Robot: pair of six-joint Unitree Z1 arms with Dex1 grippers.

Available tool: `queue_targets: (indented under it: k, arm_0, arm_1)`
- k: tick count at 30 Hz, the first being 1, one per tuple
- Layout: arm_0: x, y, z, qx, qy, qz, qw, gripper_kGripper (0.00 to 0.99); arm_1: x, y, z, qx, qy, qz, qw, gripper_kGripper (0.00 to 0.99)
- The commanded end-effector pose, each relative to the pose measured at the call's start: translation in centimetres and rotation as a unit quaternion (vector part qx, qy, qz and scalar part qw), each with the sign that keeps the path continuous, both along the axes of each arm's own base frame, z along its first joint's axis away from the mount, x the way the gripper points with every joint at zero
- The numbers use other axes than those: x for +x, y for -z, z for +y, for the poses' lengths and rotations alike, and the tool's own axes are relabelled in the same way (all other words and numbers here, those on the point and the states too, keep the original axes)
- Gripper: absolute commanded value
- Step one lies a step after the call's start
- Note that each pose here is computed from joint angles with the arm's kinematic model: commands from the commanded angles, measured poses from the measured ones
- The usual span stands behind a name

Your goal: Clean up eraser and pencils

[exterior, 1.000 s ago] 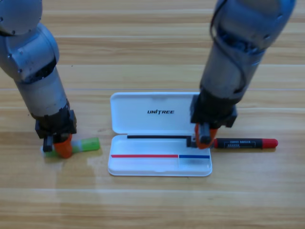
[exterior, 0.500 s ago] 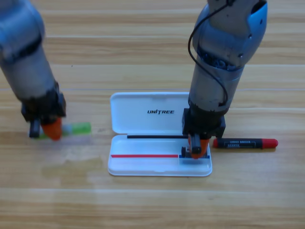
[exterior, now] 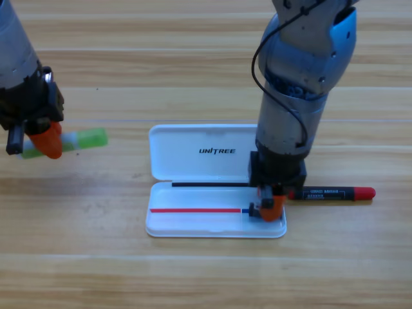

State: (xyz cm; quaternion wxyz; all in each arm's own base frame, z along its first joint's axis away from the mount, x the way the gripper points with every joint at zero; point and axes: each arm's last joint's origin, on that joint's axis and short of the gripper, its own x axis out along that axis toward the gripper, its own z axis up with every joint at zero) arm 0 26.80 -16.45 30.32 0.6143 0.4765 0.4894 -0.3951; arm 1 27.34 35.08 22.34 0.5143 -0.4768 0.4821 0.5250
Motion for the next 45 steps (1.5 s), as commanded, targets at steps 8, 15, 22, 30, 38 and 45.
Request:
queue_targets:
  k: [8, 15, 22, 30, 38, 45]
  arm_0:
    - [-0.2, -0.2, 0.8, 0.009, -0.011, 0.002, 0.9999, 0.000]
    - [-0.3, -2.0, -0.7, -0.012, 0.005, -0.019, 0.9997, 0.000]
    - [-1.0, -1.5, -6.1, -0.036, 0.075, -0.003, 0.9965, 0.000]
    - [-1.3, 3.2, -12.3, -0.010, 0.129, 0.048, 0.9905, 0.000]
    - [-0.3, 6.7, -15.3, 0.005, 0.144, 0.077, 0.9866, 0.000]
    - [0.8, 8.2, -16.6, 0.010, 0.150, 0.085, 0.9850, 0.000]
  arm_1:
    - [-0.8, -2.8, -2.4, -0.009, 0.005, 0.020, 1.000, 0.990]
    - [0.9, -5.5, -6.0, 0.004, 0.039, -0.007, 0.999, 0.990]
    - [5.2, -1.9, -8.9, -0.050, 0.049, -0.004, 0.998, 0.990]
    - [8.1, 2.0, -10.3, -0.063, 0.042, 0.019, 0.997, 0.963]
    - [8.3, 3.8, -9.8, -0.045, 0.026, 0.058, 0.997, 0.891]
    - [8.7, 5.7, -9.5, -0.055, 0.020, 0.072, 0.996, 0.824]
